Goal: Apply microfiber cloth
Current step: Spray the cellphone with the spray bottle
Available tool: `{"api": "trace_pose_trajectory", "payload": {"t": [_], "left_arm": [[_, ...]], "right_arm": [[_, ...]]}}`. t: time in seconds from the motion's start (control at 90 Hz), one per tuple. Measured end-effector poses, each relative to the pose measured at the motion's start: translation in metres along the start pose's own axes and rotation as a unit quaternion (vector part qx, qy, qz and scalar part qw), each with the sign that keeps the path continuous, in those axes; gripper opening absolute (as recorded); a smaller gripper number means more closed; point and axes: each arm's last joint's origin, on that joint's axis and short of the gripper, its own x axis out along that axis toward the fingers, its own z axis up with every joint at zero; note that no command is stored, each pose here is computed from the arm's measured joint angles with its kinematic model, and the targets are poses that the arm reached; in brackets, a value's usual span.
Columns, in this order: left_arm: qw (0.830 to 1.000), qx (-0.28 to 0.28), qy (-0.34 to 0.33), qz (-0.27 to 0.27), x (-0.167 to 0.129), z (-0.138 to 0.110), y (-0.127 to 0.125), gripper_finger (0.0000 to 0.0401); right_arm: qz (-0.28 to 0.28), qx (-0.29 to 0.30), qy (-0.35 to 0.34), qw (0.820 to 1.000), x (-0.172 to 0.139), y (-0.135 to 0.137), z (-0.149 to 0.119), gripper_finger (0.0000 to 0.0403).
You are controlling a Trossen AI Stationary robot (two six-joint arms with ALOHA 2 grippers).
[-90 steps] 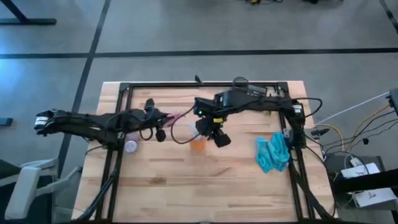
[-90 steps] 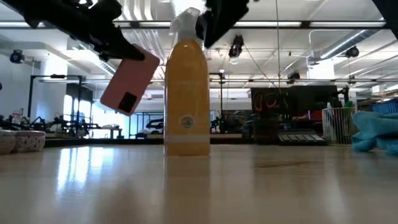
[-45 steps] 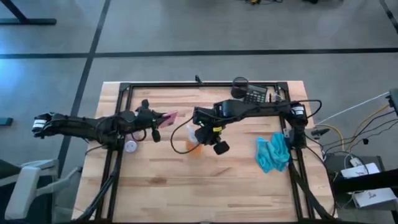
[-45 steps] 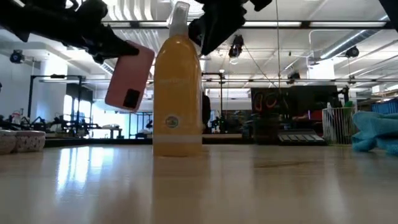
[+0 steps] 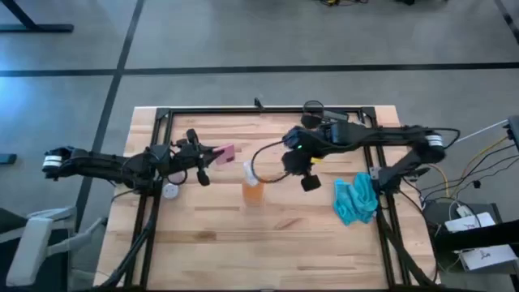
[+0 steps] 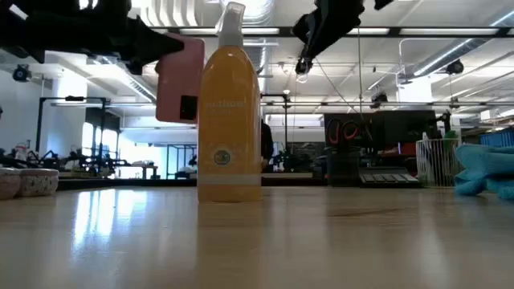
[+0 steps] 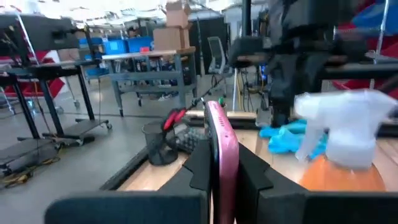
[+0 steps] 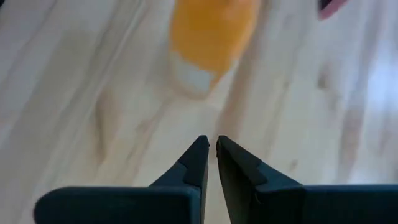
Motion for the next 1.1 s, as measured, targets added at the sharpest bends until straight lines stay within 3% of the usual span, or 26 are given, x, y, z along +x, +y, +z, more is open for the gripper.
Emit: {"api": "trace_pose_trajectory", "payload": {"t": [0.211, 0.4, 0.478, 0.689, 0.922, 1.1], "left_arm": [[0.999, -0.040, 0.000, 0.023, 0.004, 0.002, 0.007, 0.0009], [0.998, -0.040, -0.001, 0.044, 0.007, 0.004, 0.014, 0.0009], [0.998, -0.035, 0.009, 0.052, 0.007, 0.002, 0.017, 0.0009], [0.997, -0.023, 0.016, 0.067, 0.011, -0.001, 0.022, 0.0009], [0.997, -0.032, 0.023, 0.072, 0.011, -0.003, 0.025, 0.0009], [0.997, -0.014, 0.023, 0.073, 0.011, -0.002, 0.025, 0.0009]], "right_arm": [[-0.018, -0.033, -0.158, 0.987, 0.028, -0.023, -0.035, 0.0032], [0.036, -0.044, -0.252, 0.966, 0.043, -0.046, -0.049, 0.0047], [0.058, -0.021, -0.269, 0.961, 0.046, -0.055, -0.048, 0.0066], [0.074, -0.019, -0.278, 0.957, 0.059, -0.077, -0.029, 0.0166], [0.118, -0.026, -0.307, 0.944, 0.051, -0.087, -0.006, 0.0289], [0.119, -0.027, -0.306, 0.944, 0.052, -0.086, -0.004, 0.0350]]}}
